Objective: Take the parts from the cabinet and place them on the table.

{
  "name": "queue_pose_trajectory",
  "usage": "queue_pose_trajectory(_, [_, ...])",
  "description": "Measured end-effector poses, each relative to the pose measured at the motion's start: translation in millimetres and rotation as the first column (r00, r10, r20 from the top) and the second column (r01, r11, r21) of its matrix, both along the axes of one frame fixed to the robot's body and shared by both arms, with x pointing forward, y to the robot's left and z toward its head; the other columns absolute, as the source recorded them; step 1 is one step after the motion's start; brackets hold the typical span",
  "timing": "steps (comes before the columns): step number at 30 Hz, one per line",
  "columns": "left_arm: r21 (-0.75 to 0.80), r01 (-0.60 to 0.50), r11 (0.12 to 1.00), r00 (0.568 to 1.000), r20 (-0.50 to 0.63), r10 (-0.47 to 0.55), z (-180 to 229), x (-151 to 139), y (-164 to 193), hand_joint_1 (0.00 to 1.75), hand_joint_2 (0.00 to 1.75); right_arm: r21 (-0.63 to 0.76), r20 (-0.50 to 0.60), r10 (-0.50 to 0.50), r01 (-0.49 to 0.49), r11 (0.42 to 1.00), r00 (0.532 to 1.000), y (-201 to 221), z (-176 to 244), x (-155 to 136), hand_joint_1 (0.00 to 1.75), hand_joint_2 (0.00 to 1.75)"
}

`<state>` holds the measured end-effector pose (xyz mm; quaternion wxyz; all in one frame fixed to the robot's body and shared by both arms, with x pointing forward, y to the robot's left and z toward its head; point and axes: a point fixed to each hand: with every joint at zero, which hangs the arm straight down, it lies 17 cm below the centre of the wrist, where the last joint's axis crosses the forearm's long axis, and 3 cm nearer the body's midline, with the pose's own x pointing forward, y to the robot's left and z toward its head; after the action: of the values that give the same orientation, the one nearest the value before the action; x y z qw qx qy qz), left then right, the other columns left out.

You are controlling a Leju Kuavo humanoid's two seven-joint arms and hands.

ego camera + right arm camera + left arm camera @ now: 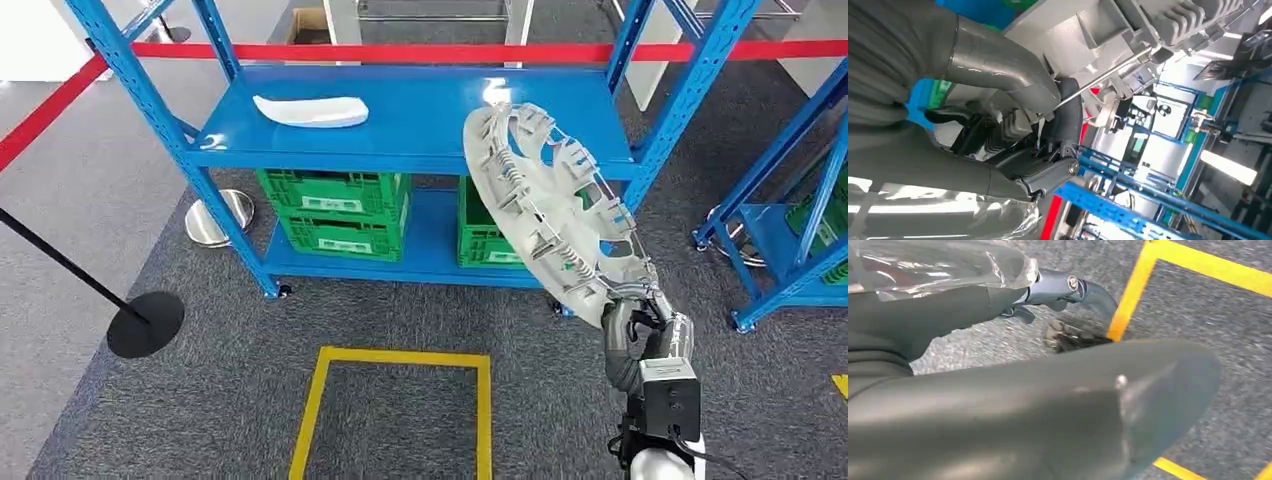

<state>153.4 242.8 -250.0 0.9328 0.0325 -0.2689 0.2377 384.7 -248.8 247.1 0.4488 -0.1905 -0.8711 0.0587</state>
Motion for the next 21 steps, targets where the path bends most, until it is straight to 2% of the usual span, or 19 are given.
queue_pose_trajectory(9, [-0.008, 0.013, 1.0, 1.0, 0.014, -0.013, 1.9, 5.0, -4.2, 0.0, 0.0, -0.004, -0.011, -0.029, 0.029, 1.0, 1.0, -3.7, -5.7, -3.1, 1.75, 1.75])
queue_pose_trajectory(21, [0.011, 0.013, 1.0, 1.0, -0.018, -0.013, -0.6, 0.0, -5.4, 0.0, 0.0, -0.084, -0.046, -0.041, 0.037, 0.996, 0.998, 3.6, -20.0, -7.2, 1.75, 1.75])
